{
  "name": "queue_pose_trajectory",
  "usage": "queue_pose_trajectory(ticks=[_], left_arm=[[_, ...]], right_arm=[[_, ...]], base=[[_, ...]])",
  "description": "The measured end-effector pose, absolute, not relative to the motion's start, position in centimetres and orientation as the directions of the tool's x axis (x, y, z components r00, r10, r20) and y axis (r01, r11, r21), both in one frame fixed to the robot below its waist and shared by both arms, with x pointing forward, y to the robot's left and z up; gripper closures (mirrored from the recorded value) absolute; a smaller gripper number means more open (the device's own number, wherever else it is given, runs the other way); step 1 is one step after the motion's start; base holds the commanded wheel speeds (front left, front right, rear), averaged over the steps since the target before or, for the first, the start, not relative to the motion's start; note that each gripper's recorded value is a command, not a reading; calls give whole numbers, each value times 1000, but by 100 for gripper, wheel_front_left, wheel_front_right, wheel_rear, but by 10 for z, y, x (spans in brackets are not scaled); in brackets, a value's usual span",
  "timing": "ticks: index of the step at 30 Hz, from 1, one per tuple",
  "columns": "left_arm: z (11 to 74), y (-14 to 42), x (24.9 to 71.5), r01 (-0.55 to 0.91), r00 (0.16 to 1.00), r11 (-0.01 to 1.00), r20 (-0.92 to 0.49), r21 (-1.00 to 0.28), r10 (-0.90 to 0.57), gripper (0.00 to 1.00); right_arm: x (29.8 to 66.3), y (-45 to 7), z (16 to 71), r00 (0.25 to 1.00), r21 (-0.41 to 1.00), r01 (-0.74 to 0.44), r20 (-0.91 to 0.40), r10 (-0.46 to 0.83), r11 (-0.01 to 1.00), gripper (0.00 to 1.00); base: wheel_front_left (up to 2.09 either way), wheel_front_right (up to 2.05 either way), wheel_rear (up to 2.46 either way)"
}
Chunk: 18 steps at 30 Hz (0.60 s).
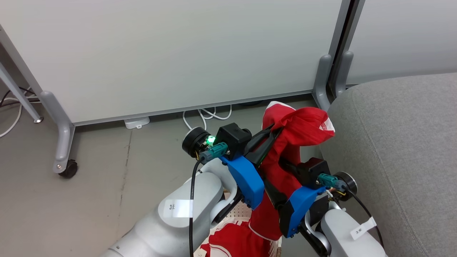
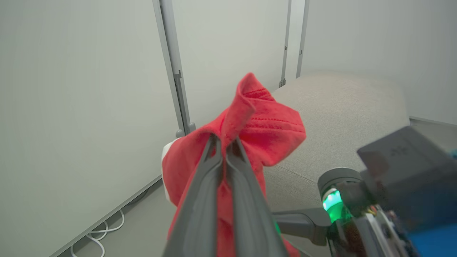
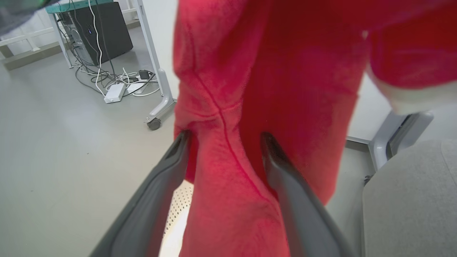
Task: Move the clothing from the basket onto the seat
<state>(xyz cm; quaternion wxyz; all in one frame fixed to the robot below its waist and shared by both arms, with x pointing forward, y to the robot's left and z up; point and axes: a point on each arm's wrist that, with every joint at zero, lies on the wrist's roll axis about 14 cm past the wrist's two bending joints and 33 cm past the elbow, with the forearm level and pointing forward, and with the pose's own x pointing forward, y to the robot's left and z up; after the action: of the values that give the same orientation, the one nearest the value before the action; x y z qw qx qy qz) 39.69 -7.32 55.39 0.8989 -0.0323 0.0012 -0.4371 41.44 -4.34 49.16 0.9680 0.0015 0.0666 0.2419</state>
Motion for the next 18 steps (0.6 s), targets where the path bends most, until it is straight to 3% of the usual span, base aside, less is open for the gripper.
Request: queue_pose_trajectory(ticks=[1,2,3,4,18], left_arm=[[554,-73,396,787,617,615,25,-59,-787,100],[554,-74,396,787,616,614,25,-58,-787,100],[553,-74,396,788,615,613,24,-57,-788,100],[553,-74,395,789,614,612,24,-57,-789,100],[557,-74,395,784,619,617,30,-67,-785,100]], right_arm=[[415,-43,490,873,36,-469,-134,470,882,0],[416,-43,489,872,37,-469,-136,469,882,58],[417,-43,489,872,38,-468,-138,469,883,95],[419,-44,489,873,40,-468,-135,469,883,100],[421,-56,486,890,34,-436,-135,437,899,100]], base=[[0,0,0],[0,0,0],[0,0,0],[0,0,0],[0,0,0]])
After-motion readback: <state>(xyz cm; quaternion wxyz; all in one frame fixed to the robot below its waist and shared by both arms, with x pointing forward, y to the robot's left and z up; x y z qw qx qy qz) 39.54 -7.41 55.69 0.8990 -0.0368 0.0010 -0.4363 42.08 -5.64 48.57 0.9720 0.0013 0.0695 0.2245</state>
